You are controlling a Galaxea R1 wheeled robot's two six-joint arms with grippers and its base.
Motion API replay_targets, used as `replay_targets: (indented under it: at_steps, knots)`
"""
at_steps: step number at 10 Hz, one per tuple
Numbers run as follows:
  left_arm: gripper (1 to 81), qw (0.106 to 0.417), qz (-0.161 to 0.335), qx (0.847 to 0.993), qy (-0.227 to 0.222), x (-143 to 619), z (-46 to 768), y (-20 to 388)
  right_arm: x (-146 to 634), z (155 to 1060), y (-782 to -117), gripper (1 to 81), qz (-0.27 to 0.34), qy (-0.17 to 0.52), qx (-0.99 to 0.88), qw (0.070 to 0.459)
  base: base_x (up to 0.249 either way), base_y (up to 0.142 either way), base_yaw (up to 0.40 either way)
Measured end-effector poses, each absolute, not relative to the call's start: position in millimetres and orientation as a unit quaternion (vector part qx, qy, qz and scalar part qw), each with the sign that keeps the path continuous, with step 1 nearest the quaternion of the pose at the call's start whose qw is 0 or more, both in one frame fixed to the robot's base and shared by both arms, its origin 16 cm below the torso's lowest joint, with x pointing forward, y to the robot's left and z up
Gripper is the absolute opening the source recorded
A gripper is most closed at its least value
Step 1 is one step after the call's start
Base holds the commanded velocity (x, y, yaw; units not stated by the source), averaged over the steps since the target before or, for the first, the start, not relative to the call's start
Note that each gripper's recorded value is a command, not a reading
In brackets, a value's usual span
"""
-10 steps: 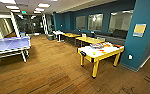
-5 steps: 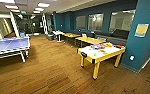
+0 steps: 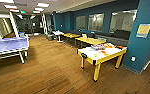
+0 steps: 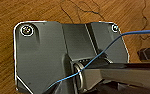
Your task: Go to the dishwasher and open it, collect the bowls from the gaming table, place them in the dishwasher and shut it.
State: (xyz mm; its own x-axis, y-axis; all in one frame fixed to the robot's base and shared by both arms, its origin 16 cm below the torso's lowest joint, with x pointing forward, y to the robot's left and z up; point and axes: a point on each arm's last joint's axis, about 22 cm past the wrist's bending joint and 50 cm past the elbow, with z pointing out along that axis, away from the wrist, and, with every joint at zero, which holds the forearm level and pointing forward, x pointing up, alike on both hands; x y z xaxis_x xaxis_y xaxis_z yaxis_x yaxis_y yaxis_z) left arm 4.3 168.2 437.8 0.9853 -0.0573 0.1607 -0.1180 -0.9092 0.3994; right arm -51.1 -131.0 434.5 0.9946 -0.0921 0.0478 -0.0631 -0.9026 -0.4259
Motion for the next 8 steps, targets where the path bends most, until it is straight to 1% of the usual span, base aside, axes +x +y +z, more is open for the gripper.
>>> replay_targets:
  at_steps: [8]
  knots:
    - [81.1, 0.208, 0.072, 0.974, -0.045, 3.6, 437.7, 168.2, -50.6, 434.5, -131.5, 81.1, -0.034, 0.04, -0.975, 0.217, 0.118, 0.0, 0.0]
